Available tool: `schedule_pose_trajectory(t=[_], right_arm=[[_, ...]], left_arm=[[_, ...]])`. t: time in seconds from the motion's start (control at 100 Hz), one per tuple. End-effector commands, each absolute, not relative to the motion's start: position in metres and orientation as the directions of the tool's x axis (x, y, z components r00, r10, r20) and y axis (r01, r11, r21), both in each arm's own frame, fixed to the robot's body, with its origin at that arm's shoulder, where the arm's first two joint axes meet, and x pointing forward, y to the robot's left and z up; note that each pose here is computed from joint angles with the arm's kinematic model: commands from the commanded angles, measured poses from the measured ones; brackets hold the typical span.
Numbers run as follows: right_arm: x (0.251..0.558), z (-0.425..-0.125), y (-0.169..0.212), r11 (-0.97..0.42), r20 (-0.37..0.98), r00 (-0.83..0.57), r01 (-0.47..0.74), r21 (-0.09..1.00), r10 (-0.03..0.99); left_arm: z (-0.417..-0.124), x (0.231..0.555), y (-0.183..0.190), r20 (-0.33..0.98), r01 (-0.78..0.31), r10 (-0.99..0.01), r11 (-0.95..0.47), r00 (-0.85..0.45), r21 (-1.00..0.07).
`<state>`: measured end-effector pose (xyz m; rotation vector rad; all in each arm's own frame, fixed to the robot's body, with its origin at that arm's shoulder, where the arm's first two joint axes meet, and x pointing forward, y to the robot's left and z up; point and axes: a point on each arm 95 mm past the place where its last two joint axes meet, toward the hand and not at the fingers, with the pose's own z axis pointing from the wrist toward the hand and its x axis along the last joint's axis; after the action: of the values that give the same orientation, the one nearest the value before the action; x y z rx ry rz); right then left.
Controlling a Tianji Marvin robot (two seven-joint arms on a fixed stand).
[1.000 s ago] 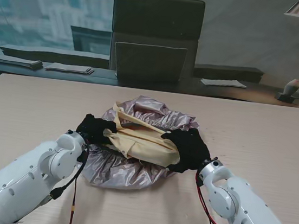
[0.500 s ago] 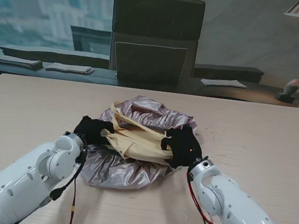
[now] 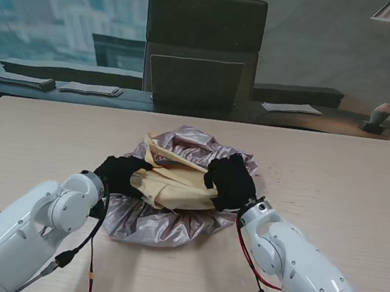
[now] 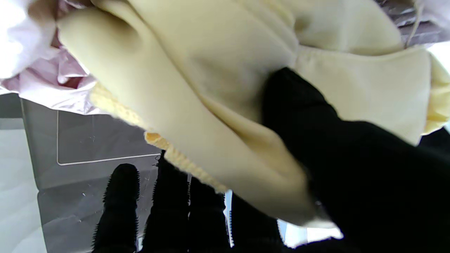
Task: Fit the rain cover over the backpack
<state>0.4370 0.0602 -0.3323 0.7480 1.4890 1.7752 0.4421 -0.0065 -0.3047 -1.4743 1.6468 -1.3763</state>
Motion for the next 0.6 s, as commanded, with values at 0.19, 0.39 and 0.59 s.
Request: schedule_pose_trajectory(t=[0.19,0.39,0.59], right_arm=[[0.437,-0.301,0.091,-0.162,0.017,-0.617,-0.179,0.970,0.787],[0.429,-0.283,0.108,-0.198,0.030,-0.645,-0.190,0.962,0.764],[0.418,-0.272,0.123,-0.241,0.059,-0.667,-0.184,0.953,0.742]], left_arm=[[-0.267,0.424,-0.026,0.243,-0.339,-0.881,-0.101,-0.406,-0.935],[-0.273,0.431,-0.046,0.291,-0.359,-0.837,-0.122,-0.464,-0.925],[-0.293,0.442,-0.058,0.319,-0.359,-0.832,-0.158,-0.453,-0.920]])
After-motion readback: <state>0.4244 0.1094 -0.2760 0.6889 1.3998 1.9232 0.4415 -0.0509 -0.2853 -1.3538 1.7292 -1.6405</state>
